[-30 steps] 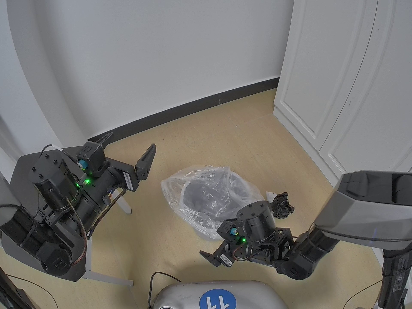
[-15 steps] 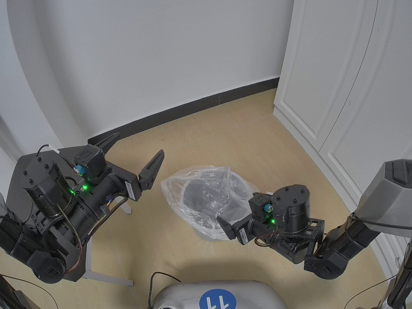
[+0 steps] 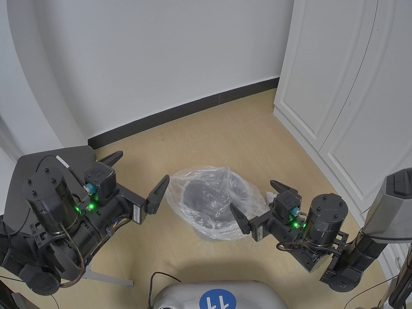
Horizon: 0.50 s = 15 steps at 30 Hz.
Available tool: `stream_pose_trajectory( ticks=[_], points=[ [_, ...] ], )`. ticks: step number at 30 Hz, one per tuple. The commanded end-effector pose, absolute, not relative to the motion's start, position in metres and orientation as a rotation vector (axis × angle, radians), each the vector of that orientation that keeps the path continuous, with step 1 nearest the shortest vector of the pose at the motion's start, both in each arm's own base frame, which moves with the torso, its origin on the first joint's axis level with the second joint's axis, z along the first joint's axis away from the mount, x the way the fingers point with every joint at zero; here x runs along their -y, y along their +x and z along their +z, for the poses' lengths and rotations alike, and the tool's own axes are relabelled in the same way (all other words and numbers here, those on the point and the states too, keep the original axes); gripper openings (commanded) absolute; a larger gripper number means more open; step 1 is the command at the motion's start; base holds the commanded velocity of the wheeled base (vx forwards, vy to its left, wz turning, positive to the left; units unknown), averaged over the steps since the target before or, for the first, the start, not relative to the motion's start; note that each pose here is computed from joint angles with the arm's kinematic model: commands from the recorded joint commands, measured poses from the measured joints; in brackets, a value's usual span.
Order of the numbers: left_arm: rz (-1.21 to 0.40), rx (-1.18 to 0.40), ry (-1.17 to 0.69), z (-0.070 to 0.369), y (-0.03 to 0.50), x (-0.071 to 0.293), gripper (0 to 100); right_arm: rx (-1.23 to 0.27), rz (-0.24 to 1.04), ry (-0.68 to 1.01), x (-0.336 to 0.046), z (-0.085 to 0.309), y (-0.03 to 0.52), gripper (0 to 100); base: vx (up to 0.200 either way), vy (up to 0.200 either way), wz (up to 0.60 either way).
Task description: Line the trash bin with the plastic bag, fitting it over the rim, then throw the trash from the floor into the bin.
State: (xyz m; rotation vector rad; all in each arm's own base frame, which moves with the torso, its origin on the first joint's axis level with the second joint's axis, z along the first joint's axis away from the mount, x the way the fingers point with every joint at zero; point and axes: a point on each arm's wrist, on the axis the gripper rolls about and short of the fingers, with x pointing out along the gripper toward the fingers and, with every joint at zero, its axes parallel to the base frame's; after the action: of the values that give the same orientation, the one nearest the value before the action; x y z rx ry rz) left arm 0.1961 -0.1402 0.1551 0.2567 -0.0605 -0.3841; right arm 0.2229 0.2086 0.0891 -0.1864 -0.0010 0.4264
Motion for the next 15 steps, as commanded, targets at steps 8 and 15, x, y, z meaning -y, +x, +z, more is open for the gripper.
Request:
stream_pose_trajectory(
  ticks=[8,15],
  points=[
    [-0.459,0.119,0.204,0.176,0.163,0.139,100,0.052,0.498,-0.176,-0.207,0.108,0.189,100,0.0,0.0,0.0],
    [-0.46,0.119,0.205,0.176,0.163,0.139,100,0.084,0.437,-0.219,-0.197,0.117,0.193,100,0.0,0.0,0.0]
  ],
)
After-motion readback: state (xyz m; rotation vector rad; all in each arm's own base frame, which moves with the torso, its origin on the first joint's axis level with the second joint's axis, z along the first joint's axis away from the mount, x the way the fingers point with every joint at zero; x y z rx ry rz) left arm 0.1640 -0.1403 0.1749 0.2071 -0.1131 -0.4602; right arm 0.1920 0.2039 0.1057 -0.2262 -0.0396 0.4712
